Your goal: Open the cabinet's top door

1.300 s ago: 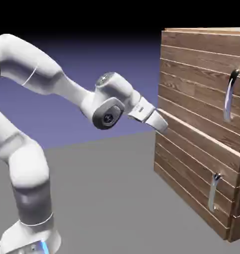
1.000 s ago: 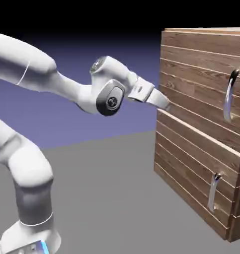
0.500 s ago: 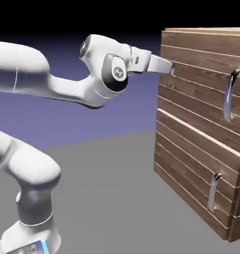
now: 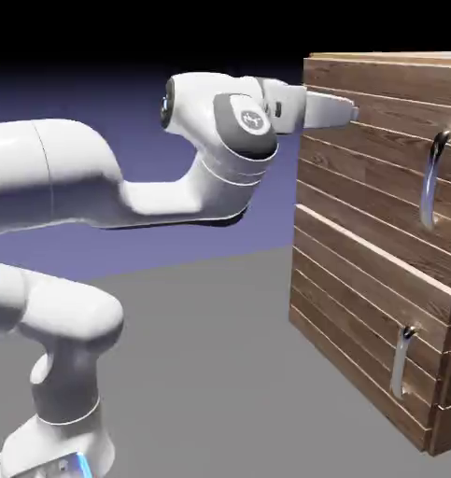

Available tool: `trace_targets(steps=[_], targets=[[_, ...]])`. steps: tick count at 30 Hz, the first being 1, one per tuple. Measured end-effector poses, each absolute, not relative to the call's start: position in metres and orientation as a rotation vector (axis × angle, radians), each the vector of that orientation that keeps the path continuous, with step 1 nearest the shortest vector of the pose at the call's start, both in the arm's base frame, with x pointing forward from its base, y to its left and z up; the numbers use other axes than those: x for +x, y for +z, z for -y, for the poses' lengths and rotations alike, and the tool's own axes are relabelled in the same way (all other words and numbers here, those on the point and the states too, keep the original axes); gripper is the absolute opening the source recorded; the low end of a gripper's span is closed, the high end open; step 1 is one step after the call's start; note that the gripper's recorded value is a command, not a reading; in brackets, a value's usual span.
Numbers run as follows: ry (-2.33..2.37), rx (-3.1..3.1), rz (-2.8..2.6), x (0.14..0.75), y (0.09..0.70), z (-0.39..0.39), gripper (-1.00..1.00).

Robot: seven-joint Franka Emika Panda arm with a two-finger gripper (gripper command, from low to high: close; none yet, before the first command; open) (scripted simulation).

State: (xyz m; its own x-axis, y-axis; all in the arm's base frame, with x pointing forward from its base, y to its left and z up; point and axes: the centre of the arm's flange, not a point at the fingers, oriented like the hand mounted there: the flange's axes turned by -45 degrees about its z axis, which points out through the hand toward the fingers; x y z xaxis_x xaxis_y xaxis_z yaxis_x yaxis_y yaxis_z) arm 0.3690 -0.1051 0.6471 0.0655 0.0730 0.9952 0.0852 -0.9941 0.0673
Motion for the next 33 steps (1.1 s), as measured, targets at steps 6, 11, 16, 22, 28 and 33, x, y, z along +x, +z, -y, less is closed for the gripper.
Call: trace_targets(steps=[6,11,16,22,28,33], targets=[[-2.181,-2.235,0.117,0.388,0.623,0.141,0.0],[-2.201,-2.21,0.078,0.41,0.591,0.168,0.0],[-2.203,-2.201,0.047,0.437,0.548,0.191,0.0],[-2.202,-2.201,0.043,0.485,0.54,0.192,0.0],[-2.228,-2.228,-0.016,0.467,0.54,0.184,-1.0],[-2.274,-2.274,-0.125,0.424,0.54,0.167,-1.0]])
